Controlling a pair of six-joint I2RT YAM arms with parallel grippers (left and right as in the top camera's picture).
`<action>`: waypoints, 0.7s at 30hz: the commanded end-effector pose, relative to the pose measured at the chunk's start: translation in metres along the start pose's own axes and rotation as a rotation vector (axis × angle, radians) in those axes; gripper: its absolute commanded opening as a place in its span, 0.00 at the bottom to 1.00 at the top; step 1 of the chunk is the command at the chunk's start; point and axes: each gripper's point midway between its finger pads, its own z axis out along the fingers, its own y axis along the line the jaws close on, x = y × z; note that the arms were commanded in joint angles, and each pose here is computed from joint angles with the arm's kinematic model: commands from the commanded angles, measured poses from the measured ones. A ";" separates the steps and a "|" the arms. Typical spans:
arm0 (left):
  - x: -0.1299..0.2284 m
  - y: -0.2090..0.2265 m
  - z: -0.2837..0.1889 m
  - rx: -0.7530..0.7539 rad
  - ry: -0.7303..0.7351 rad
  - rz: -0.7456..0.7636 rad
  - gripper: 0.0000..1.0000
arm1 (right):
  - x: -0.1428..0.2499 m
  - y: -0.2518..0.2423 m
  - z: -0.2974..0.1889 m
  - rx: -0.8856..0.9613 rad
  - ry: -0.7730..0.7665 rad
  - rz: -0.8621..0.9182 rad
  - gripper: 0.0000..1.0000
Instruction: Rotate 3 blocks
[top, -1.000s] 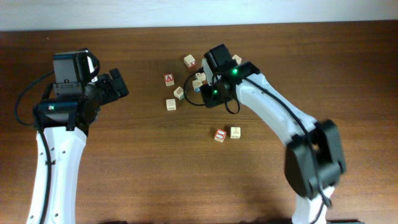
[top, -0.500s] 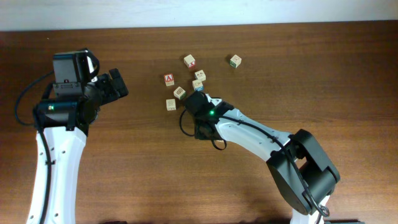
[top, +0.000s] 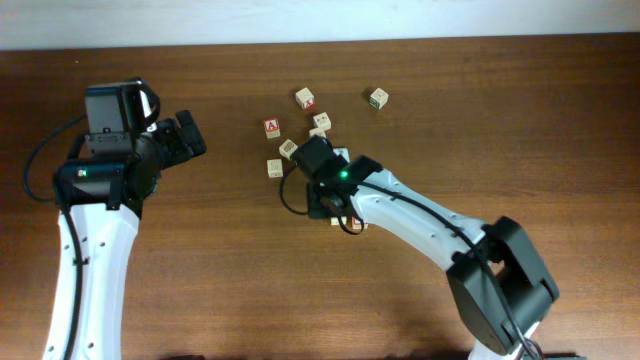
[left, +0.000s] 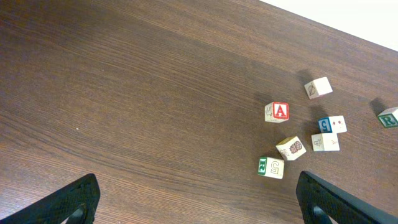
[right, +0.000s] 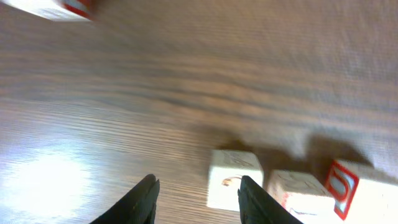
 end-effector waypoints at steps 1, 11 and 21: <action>-0.005 0.002 -0.001 -0.009 -0.011 -0.013 0.99 | -0.001 0.013 0.003 -0.046 0.009 -0.055 0.41; -0.005 0.002 -0.001 -0.009 -0.011 -0.013 0.99 | 0.009 0.008 0.048 0.029 0.039 0.016 0.38; -0.005 0.001 -0.001 -0.009 -0.012 -0.013 0.99 | 0.023 -0.012 0.043 0.064 0.132 0.093 0.37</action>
